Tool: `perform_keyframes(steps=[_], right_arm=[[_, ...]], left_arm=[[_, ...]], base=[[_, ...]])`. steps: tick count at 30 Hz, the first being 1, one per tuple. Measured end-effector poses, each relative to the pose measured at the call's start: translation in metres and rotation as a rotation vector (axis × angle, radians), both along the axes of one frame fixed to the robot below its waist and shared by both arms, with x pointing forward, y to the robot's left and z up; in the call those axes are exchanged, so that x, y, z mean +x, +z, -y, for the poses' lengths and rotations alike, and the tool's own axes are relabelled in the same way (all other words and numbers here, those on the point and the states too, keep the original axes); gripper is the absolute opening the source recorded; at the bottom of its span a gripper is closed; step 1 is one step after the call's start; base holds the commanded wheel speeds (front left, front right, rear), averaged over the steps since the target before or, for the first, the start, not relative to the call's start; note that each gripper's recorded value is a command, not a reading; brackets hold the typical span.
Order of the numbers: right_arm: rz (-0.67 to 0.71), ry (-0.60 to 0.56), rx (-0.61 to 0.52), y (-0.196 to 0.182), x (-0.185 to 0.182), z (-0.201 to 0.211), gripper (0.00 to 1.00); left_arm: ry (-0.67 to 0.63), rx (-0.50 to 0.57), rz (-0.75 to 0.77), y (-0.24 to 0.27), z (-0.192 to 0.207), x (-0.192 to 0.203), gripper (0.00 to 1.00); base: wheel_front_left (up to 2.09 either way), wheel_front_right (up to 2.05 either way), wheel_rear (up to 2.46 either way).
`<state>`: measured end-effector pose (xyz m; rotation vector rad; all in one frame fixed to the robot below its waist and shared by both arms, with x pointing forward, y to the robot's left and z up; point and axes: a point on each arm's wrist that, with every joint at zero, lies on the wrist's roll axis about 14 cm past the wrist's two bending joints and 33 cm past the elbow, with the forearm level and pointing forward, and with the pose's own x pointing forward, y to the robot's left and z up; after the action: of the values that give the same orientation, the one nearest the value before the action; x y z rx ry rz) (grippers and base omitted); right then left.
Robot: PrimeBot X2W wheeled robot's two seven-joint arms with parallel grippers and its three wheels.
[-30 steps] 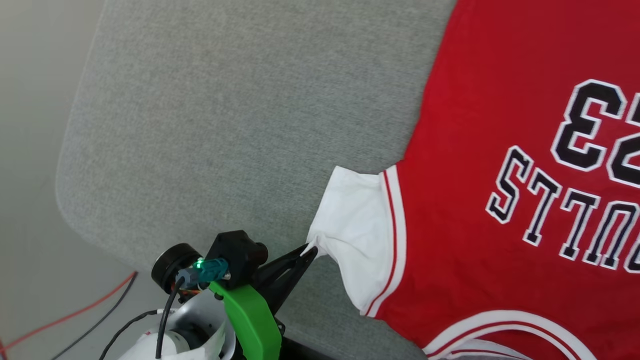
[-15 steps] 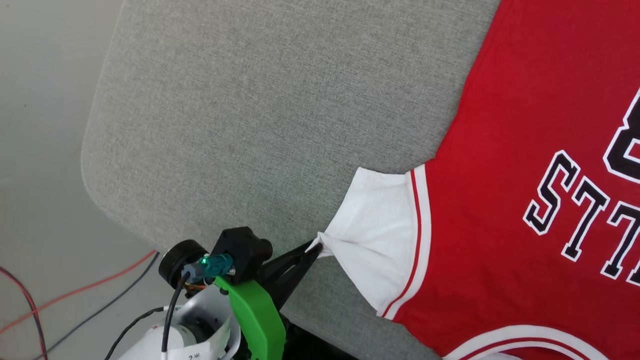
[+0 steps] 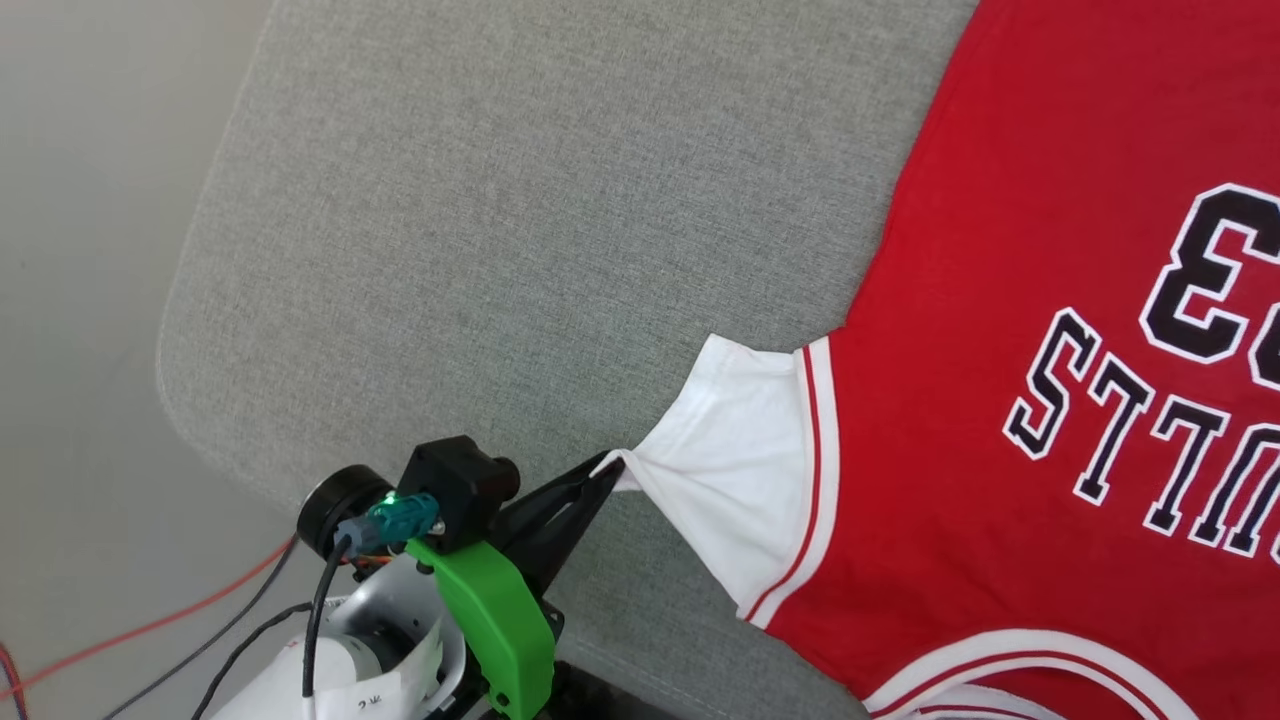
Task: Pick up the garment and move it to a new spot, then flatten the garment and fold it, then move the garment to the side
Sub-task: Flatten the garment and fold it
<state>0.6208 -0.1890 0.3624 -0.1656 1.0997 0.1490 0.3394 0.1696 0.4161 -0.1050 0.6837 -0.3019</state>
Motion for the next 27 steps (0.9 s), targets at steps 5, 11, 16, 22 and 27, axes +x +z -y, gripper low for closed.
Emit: perform_keyframes(steps=[5,11,16,22,27], right_arm=[[-0.025,0.007,-0.013,0.006,-0.035,0.015,0.00],[-0.030,-0.002,0.026,0.018,-0.082,0.029,0.00],[-0.045,0.009,0.028,0.025,-0.132,0.039,0.00],[-0.059,-0.018,0.067,0.035,-0.193,0.048,0.00],[-0.044,-0.032,0.031,0.049,-0.245,0.067,0.00]], left_arm=[[0.015,0.019,0.073,0.017,-0.005,0.005,0.00],[0.001,0.012,0.109,0.029,0.001,-0.003,0.00],[0.001,0.007,0.119,0.033,0.004,-0.013,0.00],[-0.003,-0.012,0.156,0.040,0.011,-0.018,0.00],[0.003,-0.042,0.196,0.048,0.016,-0.018,0.00]], base=[[0.00,0.00,0.00],[0.00,0.00,0.00],[0.00,0.00,0.00],[0.00,0.00,0.00],[0.00,0.00,0.00]])
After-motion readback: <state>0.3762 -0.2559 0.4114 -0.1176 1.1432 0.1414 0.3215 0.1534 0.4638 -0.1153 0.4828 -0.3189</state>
